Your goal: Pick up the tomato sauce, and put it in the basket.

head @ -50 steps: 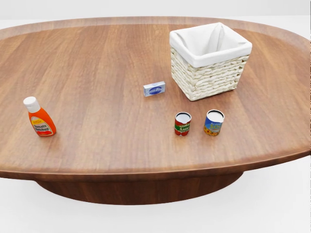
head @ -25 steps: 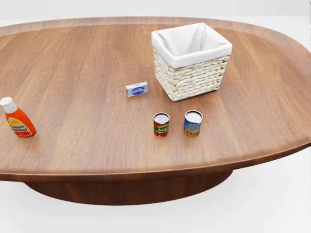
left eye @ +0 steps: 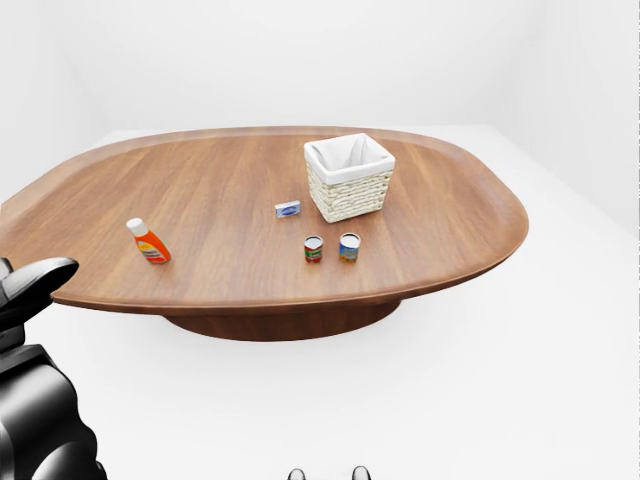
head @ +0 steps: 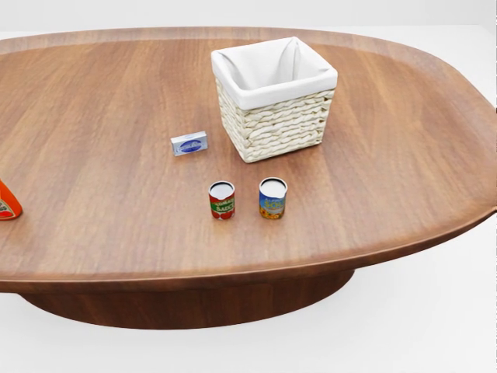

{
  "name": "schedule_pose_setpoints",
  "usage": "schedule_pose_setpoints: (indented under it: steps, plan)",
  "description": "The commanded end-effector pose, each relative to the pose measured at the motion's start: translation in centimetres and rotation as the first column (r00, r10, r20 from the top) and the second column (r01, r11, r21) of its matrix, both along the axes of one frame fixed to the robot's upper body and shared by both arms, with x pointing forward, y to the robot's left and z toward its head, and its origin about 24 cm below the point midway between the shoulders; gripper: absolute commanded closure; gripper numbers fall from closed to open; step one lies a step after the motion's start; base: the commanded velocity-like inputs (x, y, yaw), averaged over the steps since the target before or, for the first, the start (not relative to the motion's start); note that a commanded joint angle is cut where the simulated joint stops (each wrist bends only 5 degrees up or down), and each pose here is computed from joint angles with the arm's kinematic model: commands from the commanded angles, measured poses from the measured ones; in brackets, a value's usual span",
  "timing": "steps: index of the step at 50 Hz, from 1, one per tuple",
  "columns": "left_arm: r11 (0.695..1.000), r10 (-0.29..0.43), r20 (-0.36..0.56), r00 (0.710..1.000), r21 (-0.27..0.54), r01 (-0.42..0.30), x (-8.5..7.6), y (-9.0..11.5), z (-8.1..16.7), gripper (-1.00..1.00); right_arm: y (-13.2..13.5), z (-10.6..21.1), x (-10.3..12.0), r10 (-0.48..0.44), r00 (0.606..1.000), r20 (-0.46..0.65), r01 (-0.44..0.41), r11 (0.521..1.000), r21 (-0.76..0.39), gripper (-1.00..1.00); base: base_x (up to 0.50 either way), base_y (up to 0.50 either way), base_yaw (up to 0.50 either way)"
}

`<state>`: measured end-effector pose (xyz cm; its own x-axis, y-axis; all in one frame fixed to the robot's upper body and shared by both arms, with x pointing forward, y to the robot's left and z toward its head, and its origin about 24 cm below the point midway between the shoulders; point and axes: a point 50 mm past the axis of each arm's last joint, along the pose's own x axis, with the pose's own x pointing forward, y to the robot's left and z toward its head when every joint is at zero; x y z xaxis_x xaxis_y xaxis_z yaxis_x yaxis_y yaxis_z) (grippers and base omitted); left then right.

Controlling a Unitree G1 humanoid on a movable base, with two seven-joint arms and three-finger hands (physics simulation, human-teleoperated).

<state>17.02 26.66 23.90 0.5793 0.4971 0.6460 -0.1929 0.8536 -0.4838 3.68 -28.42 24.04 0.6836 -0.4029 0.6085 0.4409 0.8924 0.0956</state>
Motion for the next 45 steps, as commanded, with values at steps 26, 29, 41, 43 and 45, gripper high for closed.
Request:
schedule_pose_setpoints:
  steps: [26,29,41,43,45]
  plan:
    - [1.0,-0.005,0.0,1.0,-0.006,0.005,0.05,-0.04,0.0,-1.0,0.04,-0.01,0.17,0.006,1.0,0.0,-0.006,1.0,-0.004,-1.0,0.0,-0.28,0.0]
    - [1.0,-0.006,0.0,1.0,-0.006,0.006,0.03,-0.05,-0.02,-1.0,0.04,-0.02,0.1,0.005,1.0,0.001,-0.005,1.0,-0.003,-1.0,0.0,-0.3,0.0]
    - [1.0,-0.005,-0.007,1.0,-0.005,0.005,0.06,0.0,-0.18,-1.0,0.19,-0.42,0.5,-0.001,1.0,-0.025,0.001,1.0,-0.014,-1.0,0.0,-0.11,0.0]
    - [1.0,-0.005,-0.009,1.0,-0.004,0.005,0.1,-0.02,-0.21,-1.0,0.21,-0.46,0.61,-0.001,1.0,-0.031,0.001,1.0,-0.016,-1.0,0.0,0.0,0.0]
    - [1.0,-0.006,-0.008,1.0,-0.004,0.006,0.09,-0.05,-0.21,-1.0,0.22,-0.47,0.65,-0.004,1.0,-0.031,0.003,1.0,-0.018,-1.0,0.0,0.0,0.0]
